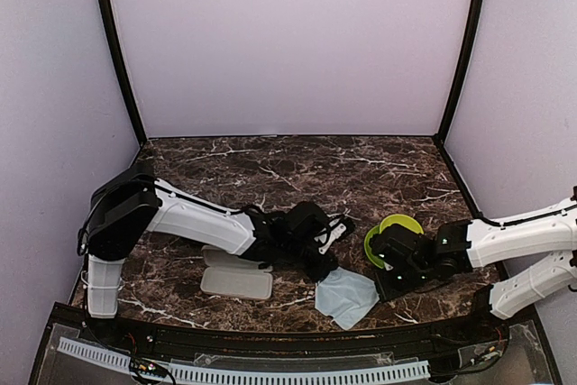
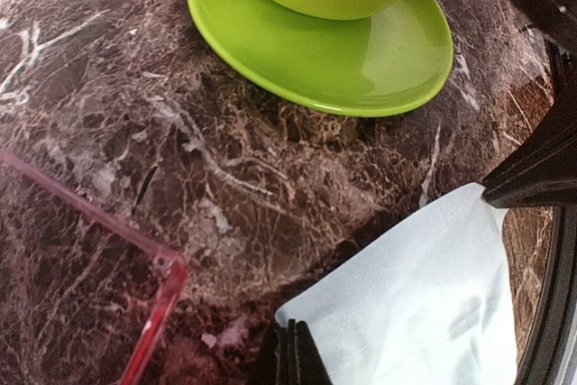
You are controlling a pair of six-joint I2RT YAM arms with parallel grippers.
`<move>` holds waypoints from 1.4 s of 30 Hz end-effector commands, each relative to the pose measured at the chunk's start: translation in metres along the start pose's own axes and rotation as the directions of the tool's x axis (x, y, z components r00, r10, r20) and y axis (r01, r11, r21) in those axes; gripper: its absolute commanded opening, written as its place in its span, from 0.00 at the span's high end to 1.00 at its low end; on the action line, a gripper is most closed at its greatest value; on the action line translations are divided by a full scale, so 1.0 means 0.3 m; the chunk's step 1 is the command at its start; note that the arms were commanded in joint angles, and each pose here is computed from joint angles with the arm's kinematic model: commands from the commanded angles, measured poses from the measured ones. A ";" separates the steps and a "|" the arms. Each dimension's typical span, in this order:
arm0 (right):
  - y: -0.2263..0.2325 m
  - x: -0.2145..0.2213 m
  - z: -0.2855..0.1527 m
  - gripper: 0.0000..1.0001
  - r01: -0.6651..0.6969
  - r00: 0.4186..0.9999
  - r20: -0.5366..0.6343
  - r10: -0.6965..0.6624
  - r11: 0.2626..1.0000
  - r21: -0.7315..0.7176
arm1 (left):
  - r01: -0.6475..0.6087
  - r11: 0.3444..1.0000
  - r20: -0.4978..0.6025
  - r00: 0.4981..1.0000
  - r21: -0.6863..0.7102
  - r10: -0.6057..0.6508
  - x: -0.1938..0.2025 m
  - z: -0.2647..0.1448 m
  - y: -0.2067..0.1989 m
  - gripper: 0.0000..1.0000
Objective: Organize the sunglasses
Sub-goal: Pick up the glasses cleaning cloth from the center of the board, then fold the glasses cleaning cloth at the center of the board.
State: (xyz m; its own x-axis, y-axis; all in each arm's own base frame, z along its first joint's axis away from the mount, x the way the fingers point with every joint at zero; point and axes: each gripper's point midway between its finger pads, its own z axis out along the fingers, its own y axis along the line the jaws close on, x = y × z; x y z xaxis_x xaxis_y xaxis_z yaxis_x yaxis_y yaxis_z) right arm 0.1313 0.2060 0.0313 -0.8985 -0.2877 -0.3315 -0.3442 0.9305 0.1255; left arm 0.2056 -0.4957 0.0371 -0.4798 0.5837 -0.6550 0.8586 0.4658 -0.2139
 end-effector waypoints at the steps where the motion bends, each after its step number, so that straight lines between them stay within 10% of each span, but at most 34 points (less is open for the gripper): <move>1: 0.018 -0.053 -0.003 1.00 0.092 0.996 0.011 -0.092 0.996 0.006 | 0.062 0.997 0.082 0.995 -0.039 -0.059 -0.059 -0.104 0.011 1.00; 31: 0.091 -0.286 -0.011 1.00 0.418 0.905 0.035 -0.425 0.900 0.124 | 0.104 0.978 0.144 0.986 -0.182 -0.078 -0.010 -0.269 0.104 1.00; 42: 0.240 -0.271 -0.170 1.00 0.463 0.880 0.187 -0.436 0.876 -0.134 | 0.055 0.989 0.152 0.988 -0.137 -0.034 -0.031 -0.352 -0.008 1.00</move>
State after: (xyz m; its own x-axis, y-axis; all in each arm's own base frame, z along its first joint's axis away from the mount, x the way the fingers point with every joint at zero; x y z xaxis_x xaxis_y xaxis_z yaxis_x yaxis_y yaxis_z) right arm 0.1825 0.2669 0.0891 -0.6328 -0.6316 -0.4479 -0.6954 0.7180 -0.0302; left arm 0.2081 -0.4320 0.0953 -0.5127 0.4506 -0.7308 0.7692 0.6191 -0.1580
